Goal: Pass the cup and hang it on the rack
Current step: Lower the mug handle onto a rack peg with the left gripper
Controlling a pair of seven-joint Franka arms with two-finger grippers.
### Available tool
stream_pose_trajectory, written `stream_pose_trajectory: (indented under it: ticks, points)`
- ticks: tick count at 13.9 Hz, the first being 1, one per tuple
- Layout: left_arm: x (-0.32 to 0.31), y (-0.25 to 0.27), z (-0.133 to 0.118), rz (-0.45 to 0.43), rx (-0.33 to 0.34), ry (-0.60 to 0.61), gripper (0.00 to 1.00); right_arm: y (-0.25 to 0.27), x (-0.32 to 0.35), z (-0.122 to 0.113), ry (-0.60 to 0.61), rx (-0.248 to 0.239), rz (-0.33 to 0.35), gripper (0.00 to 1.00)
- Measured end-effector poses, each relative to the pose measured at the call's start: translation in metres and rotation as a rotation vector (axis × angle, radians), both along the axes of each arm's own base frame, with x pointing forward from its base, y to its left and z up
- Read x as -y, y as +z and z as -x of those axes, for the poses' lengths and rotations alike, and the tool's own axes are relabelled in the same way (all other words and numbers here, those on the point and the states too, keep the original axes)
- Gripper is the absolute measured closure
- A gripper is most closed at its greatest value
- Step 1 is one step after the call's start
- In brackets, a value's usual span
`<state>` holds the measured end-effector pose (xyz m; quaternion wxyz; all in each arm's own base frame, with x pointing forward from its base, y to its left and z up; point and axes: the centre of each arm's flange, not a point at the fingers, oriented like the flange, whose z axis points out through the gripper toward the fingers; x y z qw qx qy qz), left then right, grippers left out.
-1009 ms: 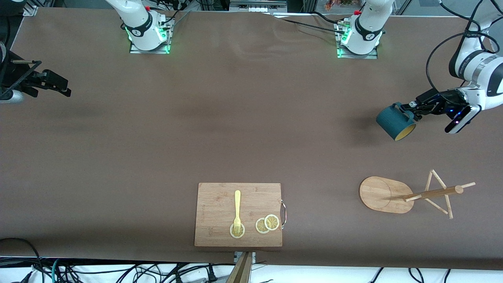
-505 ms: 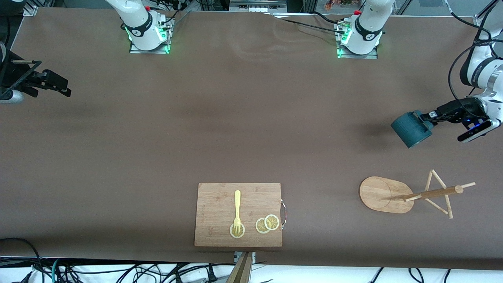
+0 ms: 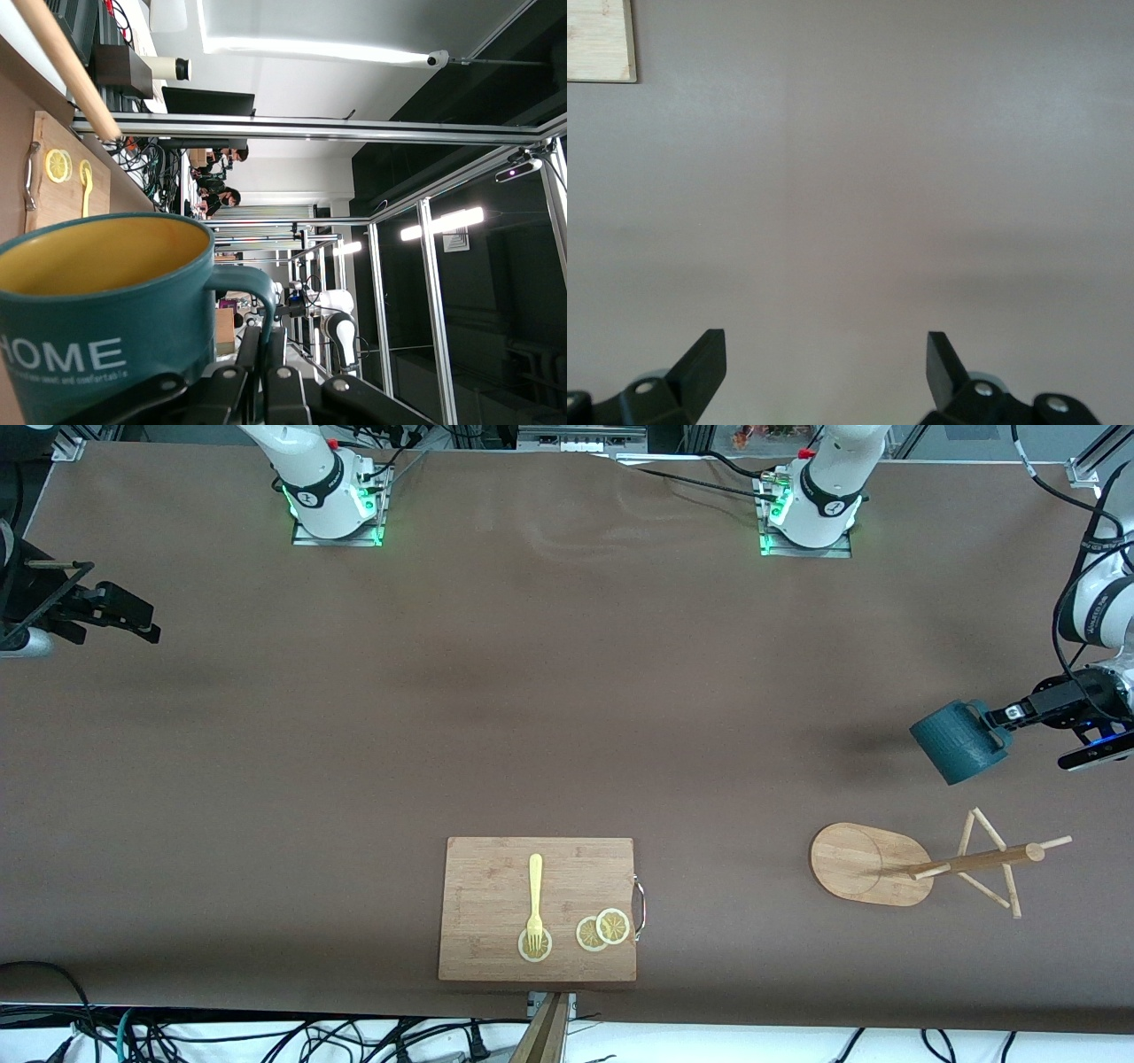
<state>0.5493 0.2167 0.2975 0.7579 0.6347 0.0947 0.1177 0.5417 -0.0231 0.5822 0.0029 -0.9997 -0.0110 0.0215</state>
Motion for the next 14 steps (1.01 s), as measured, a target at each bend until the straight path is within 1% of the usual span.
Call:
stream_pose_trajectory:
  ticks: [6, 10, 14]
  points:
    - [0.009, -0.006, -0.018, 0.067, 0.003, 0.015, 0.95, 0.0, 0.0, 0.0, 0.0, 0.0, 0.0, 0.0]
    - [0.01, -0.006, -0.026, 0.072, 0.007, 0.012, 0.95, 0.0, 0.0, 0.0, 0.0, -0.001, 0.0, 0.0]
    - [0.0, -0.007, -0.037, 0.081, -0.014, 0.012, 0.95, 0.0, 0.0, 0.0, 0.0, -0.001, 0.0, 0.0]
